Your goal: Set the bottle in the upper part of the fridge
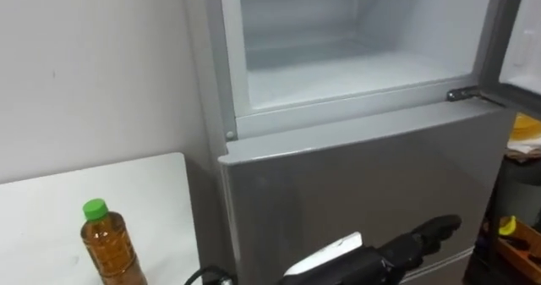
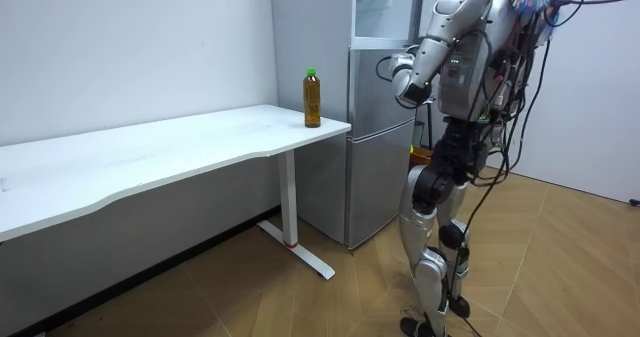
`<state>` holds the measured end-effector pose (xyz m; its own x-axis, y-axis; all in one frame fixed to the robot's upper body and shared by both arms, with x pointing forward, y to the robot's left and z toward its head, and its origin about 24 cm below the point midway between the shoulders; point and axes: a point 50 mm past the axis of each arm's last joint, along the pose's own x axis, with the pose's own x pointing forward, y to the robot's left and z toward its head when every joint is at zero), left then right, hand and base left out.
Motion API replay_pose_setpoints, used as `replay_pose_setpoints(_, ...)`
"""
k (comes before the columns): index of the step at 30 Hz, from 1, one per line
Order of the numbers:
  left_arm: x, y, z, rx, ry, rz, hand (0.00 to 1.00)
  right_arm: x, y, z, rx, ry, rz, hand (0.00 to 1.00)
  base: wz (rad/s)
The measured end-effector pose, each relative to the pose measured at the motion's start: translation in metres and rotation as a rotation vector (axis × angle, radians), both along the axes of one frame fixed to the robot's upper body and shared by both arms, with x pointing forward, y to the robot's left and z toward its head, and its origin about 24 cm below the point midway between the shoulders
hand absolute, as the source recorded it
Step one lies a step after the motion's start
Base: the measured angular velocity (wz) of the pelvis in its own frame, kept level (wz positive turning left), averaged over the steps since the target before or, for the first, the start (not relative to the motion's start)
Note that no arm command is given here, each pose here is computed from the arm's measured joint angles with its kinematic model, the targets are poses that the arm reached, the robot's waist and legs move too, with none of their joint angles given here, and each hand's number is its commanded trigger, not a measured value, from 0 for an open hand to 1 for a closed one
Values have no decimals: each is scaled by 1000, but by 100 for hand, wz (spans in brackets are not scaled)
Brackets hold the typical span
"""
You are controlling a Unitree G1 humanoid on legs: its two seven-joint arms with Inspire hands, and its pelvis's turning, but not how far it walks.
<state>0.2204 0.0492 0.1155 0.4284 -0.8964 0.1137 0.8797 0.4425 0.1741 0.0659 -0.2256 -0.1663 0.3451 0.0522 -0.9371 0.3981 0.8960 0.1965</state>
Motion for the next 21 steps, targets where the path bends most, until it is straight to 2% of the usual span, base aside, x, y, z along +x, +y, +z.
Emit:
replay_pose_setpoints(5,-3,9,-13,53,20,61,0,-4,0,0,-3,1,-4,0,11)
replay_pose_setpoints(15,-10,31,-34,78,107,170,0,-7,1,-1,1,9,-1,0,8)
replay_pose_setpoints(21,-18,58,-70,152,248,305,0,-7,2,-1,-11,13,36,0,6)
